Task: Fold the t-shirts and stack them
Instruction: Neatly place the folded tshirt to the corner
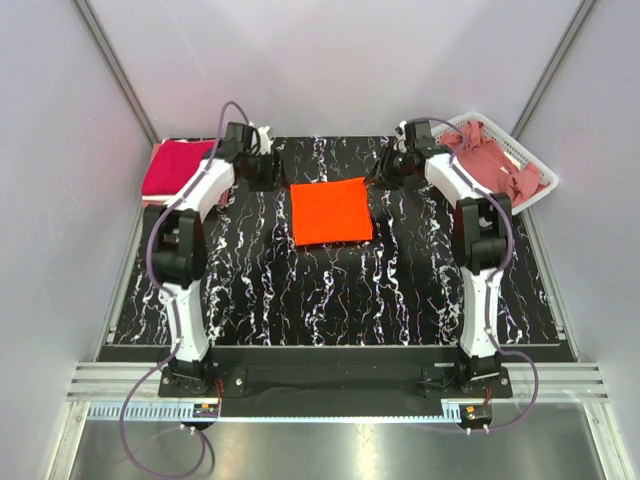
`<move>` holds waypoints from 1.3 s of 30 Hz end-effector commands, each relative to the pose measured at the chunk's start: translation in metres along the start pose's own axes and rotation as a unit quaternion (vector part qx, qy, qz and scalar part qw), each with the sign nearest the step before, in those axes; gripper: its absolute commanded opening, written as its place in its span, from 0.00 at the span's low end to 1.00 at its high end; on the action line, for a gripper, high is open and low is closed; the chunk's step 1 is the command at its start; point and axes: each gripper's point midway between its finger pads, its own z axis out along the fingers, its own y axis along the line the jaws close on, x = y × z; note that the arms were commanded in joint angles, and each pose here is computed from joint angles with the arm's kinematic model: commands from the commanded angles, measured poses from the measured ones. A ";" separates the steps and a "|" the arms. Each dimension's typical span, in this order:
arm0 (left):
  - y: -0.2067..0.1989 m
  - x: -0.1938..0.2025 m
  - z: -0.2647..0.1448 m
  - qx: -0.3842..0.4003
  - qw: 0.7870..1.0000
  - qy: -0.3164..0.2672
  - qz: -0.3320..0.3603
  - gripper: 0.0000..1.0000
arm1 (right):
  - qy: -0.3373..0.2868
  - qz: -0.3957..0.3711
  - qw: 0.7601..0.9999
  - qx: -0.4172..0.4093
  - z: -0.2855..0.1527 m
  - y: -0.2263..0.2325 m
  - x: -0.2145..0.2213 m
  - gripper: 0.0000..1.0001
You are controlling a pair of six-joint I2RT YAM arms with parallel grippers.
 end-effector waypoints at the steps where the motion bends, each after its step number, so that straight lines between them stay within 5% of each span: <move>1: -0.010 0.028 -0.009 0.035 0.999 0.009 -0.003 0.61 | -0.034 -0.014 0.999 -0.039 -0.050 0.038 0.005 0.45; 17: 0.007 0.065 0.034 0.075 0.994 0.022 -0.071 0.67 | -0.032 -0.032 0.998 -0.041 -0.111 0.031 0.094 0.48; 39: -0.009 0.087 0.076 0.102 0.984 0.051 -0.134 0.61 | -0.060 -0.035 0.997 -0.045 -0.132 0.039 0.097 0.48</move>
